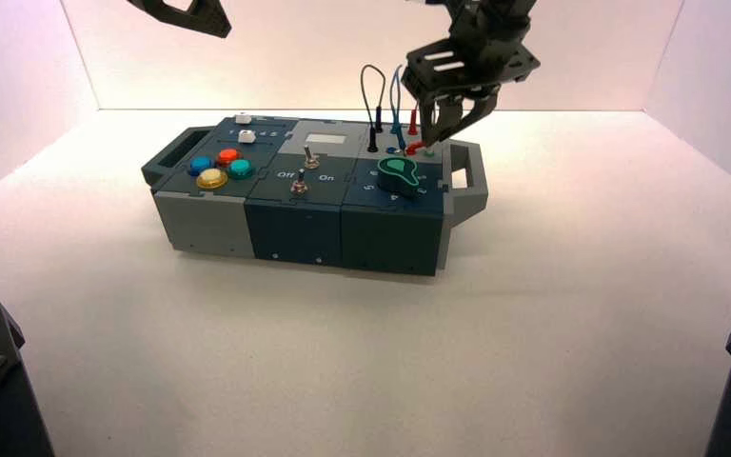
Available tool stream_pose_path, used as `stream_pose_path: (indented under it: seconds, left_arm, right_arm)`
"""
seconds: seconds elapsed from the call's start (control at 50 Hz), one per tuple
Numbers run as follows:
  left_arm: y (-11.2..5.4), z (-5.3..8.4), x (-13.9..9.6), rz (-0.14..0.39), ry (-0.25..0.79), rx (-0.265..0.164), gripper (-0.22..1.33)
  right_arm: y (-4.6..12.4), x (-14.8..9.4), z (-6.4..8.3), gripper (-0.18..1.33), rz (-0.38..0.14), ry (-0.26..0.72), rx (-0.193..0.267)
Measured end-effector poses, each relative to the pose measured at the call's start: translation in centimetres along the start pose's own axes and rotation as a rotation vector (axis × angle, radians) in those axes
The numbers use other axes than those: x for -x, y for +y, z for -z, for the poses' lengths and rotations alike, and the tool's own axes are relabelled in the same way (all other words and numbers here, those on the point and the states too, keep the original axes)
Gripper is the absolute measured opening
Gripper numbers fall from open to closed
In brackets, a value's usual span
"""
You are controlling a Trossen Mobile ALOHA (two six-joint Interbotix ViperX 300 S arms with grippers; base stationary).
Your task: Insert the white wire.
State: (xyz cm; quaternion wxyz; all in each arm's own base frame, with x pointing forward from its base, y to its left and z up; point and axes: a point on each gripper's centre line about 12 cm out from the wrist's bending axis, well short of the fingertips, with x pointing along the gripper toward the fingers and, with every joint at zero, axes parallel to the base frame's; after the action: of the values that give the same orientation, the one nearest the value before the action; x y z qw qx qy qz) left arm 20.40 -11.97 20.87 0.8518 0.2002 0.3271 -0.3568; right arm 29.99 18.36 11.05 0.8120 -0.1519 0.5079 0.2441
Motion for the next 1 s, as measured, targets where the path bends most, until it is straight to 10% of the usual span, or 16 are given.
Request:
stream_pose_path:
  seconds: [1.0]
  left_arm:
    - [2.4, 0.2, 0.2, -0.163, -0.085, 0.04, -0.16]
  right_arm:
    - [0.3, 9.5, 0.2, 0.6, -0.011, -0.041, 0.007]
